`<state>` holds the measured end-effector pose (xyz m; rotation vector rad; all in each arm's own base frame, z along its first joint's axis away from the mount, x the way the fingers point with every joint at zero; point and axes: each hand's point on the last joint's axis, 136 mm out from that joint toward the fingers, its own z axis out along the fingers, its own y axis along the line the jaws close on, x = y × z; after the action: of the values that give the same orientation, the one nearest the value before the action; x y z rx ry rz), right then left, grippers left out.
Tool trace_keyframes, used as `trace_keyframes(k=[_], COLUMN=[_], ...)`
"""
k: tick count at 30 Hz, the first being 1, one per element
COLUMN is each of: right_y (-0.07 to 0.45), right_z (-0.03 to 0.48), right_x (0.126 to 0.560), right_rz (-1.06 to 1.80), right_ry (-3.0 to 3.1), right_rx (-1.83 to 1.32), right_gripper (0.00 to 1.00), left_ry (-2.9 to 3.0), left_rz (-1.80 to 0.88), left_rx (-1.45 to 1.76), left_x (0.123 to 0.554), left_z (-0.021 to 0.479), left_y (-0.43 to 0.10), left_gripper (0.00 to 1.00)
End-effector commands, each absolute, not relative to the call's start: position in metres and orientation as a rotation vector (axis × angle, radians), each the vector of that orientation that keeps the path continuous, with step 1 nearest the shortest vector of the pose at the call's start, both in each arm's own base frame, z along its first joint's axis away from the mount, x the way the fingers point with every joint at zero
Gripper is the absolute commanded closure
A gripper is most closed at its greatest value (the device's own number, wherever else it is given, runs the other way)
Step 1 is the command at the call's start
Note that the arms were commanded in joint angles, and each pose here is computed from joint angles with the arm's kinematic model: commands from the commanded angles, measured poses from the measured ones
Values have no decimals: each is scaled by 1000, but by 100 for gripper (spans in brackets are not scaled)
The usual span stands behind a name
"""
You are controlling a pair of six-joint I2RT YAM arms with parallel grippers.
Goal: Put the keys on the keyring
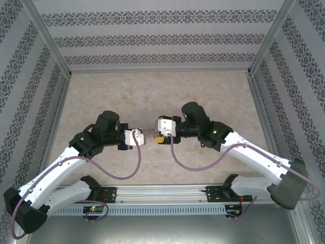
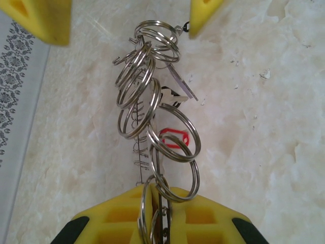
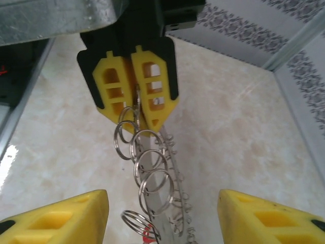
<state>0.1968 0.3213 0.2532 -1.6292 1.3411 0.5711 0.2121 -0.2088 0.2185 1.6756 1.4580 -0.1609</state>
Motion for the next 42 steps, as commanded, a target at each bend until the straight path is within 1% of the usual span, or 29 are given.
trace_keyframes(k=[1,5,7,10,15,18,21,27,29,30,32,35,38,42], right_y=[321,310,307,305,303,304,305,305,301,300,299,302,307,313], right_z=[250,233,228,227,231,239,247,246,243,242,240,240,238,234], right_x=[174,170,170,169,167,165,159,157,154,155,157,158,161,166], right_rz=[680,640,623,621,612,620,689,727,731,732,740,775,809,839], right_ry=[1348,1393,1404,1408,1389,1358,1322,1336,1335,1344,1373,1401,1444,1506], right_rx=[-1717,-1781,-1781,-1776,-1791,-1787,-1796,-1874,-1932,-1946,-1959,-1965,-1962,-1961], right_gripper=[43,43,45,48,48,45,40,40,43,45,55,62,66,66], left_ry=[1343,1317,1311,1306,1288,1224,1139,1103,1079,1073,1050,1006,965,934], left_rz=[-130,-99,-98,-102,-98,-86,-72,-64,-52,-47,-37,-17,6,31], left_rx=[1699,1699,1699,1709,1720,1769,1792,1842,1855,1860,1882,1915,1946,1991], left_x=[210,212,212,211,209,204,199,196,196,196,194,192,191,189], left_z=[230,233,234,231,229,224,221,216,216,216,214,212,210,205], left_y=[-213,-212,-213,-213,-213,-214,-216,-216,-216,-216,-215,-215,-215,-214], left_gripper=[100,100,100,100,100,100,100,100,100,100,100,100,100,100])
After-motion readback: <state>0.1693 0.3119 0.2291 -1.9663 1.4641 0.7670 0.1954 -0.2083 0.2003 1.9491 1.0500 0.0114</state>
